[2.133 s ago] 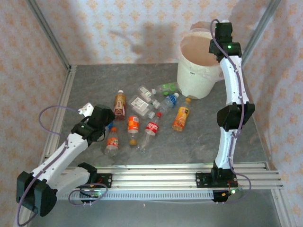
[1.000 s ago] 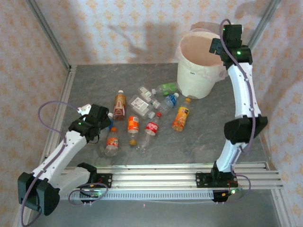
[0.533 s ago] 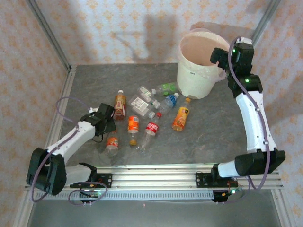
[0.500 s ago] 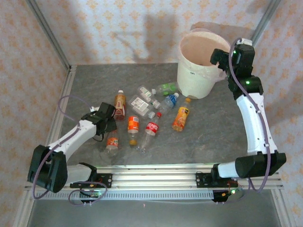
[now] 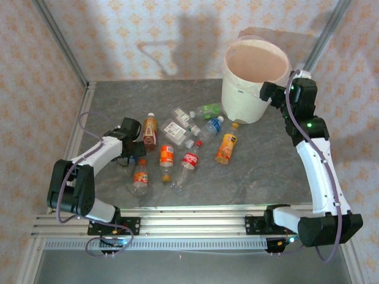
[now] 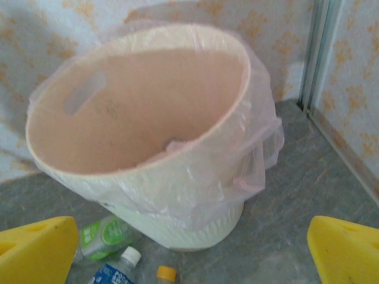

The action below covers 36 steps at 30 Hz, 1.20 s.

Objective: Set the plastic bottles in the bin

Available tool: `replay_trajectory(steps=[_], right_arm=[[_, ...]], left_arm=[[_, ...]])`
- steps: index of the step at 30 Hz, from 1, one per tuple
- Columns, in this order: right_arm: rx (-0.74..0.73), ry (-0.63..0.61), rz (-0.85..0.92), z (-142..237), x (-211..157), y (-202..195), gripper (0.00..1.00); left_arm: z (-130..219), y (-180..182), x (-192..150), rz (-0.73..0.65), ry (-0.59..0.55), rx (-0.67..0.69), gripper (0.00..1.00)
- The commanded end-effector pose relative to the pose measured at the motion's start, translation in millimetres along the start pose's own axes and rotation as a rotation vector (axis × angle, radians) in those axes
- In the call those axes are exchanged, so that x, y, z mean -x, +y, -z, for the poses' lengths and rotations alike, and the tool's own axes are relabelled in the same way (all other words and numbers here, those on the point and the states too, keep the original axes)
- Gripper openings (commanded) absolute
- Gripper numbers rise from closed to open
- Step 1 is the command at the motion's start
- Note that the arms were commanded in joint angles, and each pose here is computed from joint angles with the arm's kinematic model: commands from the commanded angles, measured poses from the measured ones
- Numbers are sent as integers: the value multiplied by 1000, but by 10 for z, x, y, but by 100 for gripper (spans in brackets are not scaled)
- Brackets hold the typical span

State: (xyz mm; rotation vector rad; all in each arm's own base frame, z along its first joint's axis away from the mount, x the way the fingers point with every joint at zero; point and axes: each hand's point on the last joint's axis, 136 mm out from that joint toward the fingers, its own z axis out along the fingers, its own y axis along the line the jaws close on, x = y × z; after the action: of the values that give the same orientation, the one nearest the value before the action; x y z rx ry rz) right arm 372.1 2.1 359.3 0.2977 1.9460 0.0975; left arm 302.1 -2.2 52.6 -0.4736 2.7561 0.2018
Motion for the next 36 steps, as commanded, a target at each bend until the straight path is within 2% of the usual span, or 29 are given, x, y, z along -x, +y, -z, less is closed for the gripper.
replay_trajectory(steps=[1,6,10,17,22,24,31,34,36], right_arm=[[6,-19,-31,95,-14,-3,99],[2,-31,-43,146,-4,-18,99],[21,-53,-31,220,73,15,100],[56,-77,14,321,121,72,99],[100,-108,-5,380,171,144,99],[148,-113,2,406,179,232,99],[325,-191,69,612,182,612,99],[420,-191,61,689,154,783,99],[481,-177,68,712,95,900,99]], left_arm=[[-65,80,124,49,-1,4,92],[-187,275,139,132,7,22,87],[-287,271,126,141,23,14,81],[-428,107,33,152,89,-92,72],[-408,165,24,162,82,-75,57],[-350,215,79,178,51,-61,53],[118,302,369,249,-109,-84,55],[429,264,506,296,-208,-165,54],[667,156,590,324,-267,-274,54]])
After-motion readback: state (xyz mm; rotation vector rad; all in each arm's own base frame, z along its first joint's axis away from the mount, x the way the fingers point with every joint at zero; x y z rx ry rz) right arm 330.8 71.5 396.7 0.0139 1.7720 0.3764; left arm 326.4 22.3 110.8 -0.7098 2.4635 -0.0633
